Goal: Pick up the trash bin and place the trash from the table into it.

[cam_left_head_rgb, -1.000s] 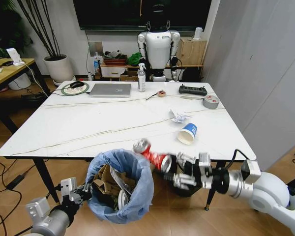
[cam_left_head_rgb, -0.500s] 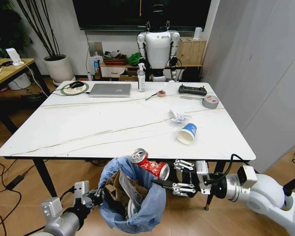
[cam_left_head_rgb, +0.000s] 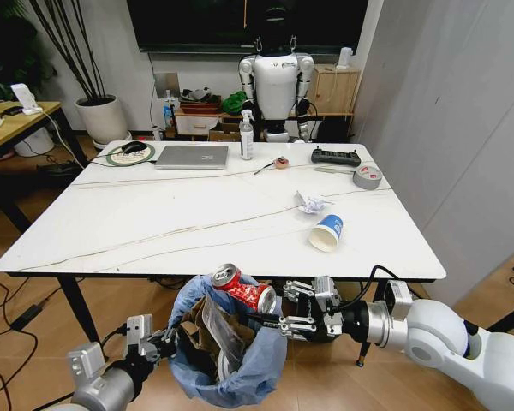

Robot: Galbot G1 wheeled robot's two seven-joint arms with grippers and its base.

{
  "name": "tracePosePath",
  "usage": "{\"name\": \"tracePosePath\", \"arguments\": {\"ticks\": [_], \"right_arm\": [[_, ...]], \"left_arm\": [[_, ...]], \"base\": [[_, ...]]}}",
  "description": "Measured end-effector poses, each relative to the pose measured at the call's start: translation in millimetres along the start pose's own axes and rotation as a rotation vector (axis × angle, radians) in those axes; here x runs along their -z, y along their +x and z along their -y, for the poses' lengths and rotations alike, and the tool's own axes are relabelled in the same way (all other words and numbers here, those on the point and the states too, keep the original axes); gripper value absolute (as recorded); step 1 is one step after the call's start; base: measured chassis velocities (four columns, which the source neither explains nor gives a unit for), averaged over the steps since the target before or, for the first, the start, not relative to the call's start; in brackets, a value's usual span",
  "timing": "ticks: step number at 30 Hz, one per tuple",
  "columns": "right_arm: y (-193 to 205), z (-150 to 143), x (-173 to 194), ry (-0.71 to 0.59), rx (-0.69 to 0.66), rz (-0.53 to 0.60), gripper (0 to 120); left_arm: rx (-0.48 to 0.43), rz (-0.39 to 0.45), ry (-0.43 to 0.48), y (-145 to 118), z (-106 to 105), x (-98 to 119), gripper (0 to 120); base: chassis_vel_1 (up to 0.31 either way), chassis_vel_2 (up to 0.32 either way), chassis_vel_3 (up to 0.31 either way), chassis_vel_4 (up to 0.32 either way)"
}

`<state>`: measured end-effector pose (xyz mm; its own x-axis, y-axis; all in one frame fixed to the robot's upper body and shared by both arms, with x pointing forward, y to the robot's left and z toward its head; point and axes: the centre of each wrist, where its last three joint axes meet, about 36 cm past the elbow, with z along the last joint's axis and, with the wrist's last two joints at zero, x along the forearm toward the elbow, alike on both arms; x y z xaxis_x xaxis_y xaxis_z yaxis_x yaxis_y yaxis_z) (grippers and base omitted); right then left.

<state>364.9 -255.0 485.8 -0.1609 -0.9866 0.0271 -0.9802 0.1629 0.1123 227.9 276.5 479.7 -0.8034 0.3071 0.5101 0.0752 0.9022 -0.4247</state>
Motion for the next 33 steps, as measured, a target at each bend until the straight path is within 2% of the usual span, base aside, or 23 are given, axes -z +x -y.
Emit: {"name": "tracePosePath", "arguments": {"ticks": [14,16,22,26,28,29,30,33], "right_arm": [[0,0,1,0.136,0.052,-0.028,47],[0,0,1,0.14,0.053,-0.03,51],[4,2,0,0.144,0.051,-0.038,77],[4,4,0,0.144,0.04,-0.032,88],[4,8,3,0.143,-0.024,-0.006,97],[4,11,4,0.142,-0.102,0.015,98],[4,11,4,0.142,-0.102,0.015,98],[3,23,3,0.147,-0.343,0.073,100]], "left_arm": [[-0.018,-0.003,0.002,2,4,0,0],[-0.02,-0.003,0.002,2,4,0,0],[-0.026,-0.004,0.006,2,5,0,0],[-0.027,-0.004,0.005,1,5,0,0],[-0.024,-0.005,0.005,1,4,0,0],[-0.017,-0.005,0.004,1,3,-1,0],[-0.017,-0.005,0.004,1,3,-1,0],[0.001,-0.008,0.002,2,1,-3,0]], "base": [[0.0,0.0,0.0,0.0],[0.0,0.0,0.0,0.0],[0.0,0.0,0.0,0.0],[0.0,0.0,0.0,0.0],[0.0,0.0,0.0,0.0],[0.0,0.0,0.0,0.0],[0.0,0.0,0.0,0.0],[0.0,0.0,0.0,0.0]]}}
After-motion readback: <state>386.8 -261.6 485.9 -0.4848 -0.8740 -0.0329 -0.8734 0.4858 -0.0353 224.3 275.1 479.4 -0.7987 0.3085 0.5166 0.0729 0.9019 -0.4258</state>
